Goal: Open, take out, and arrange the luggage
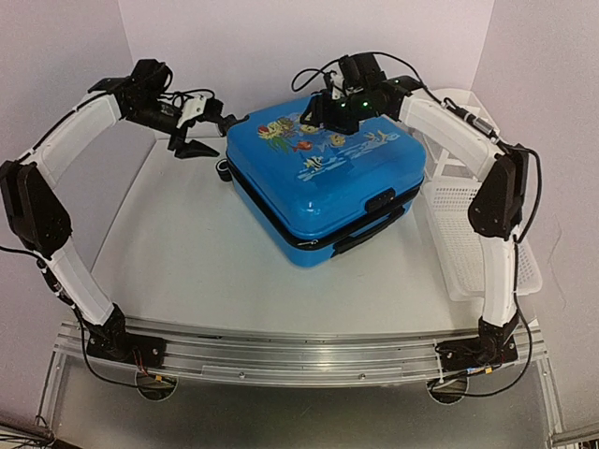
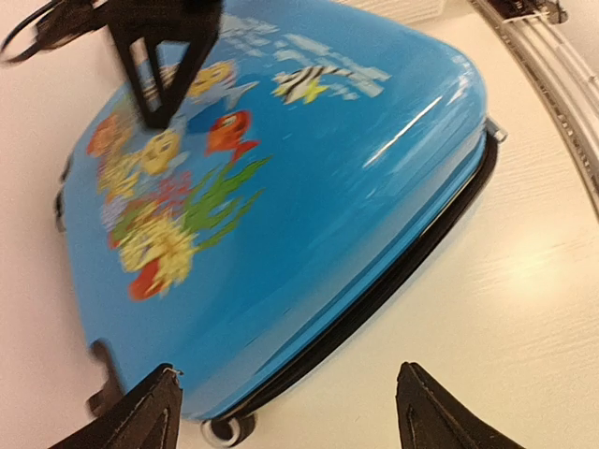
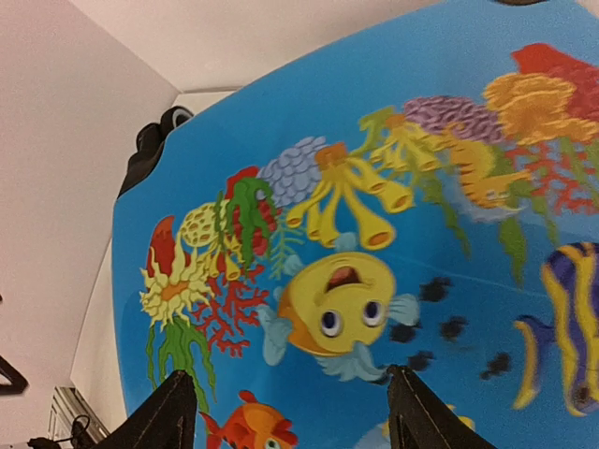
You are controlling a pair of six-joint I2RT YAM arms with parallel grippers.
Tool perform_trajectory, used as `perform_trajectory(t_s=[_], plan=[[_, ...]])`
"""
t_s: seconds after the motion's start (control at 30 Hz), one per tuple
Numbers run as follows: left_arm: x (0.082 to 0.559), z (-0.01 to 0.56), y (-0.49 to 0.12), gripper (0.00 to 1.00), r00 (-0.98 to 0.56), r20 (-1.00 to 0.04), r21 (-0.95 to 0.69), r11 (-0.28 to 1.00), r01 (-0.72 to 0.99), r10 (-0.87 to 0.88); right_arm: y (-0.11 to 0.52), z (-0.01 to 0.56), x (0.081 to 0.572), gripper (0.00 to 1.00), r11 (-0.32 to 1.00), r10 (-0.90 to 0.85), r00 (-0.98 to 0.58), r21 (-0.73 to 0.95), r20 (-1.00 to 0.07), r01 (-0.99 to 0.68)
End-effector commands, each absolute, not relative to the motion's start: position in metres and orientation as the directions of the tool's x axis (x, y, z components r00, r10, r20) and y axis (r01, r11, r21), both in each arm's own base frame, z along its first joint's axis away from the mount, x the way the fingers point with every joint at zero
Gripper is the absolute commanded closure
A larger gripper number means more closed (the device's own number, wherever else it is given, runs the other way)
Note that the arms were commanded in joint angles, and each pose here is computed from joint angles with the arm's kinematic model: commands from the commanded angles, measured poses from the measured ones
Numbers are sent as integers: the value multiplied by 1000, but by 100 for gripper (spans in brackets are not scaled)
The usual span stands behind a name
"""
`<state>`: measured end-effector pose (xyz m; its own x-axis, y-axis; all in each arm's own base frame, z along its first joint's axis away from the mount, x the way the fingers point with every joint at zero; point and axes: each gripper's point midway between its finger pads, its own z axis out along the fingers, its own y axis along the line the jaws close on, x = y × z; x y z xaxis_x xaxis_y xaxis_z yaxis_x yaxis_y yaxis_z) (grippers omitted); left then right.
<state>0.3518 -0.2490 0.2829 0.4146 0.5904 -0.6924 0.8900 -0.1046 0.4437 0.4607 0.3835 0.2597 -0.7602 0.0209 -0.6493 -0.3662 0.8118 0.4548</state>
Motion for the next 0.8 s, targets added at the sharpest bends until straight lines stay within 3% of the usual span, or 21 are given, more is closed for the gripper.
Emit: perform_trajectory(t_s=[0.0, 0.2, 0.3, 0.43, 0.53, 0.77], plan=[[376, 265, -213, 18, 412, -629, 407, -172, 897, 659, 352, 318, 445, 35, 825, 67, -697, 432, -714, -364], [473, 243, -213, 1, 588, -426, 657, -212, 724, 688, 334, 303, 433, 34, 859, 55, -713, 398, -699, -324], [515, 242, -222, 0, 628, -367, 721, -217, 658, 686, 329, 293, 428, 34, 866, 54, -731, 396, -681, -306], [569, 261, -226, 0, 617, -327, 808, -127, 576, 716, 327, 283, 421, 34, 866, 56, -754, 407, -655, -289], [580, 265, -222, 0, 633, -298, 831, -132, 540, 715, 325, 275, 419, 34, 872, 58, -767, 407, -639, -273], [569, 218, -224, 2, 718, -186, 798, -324, 509, 671, 329, 261, 422, 34, 875, 44, -781, 402, -622, -271]])
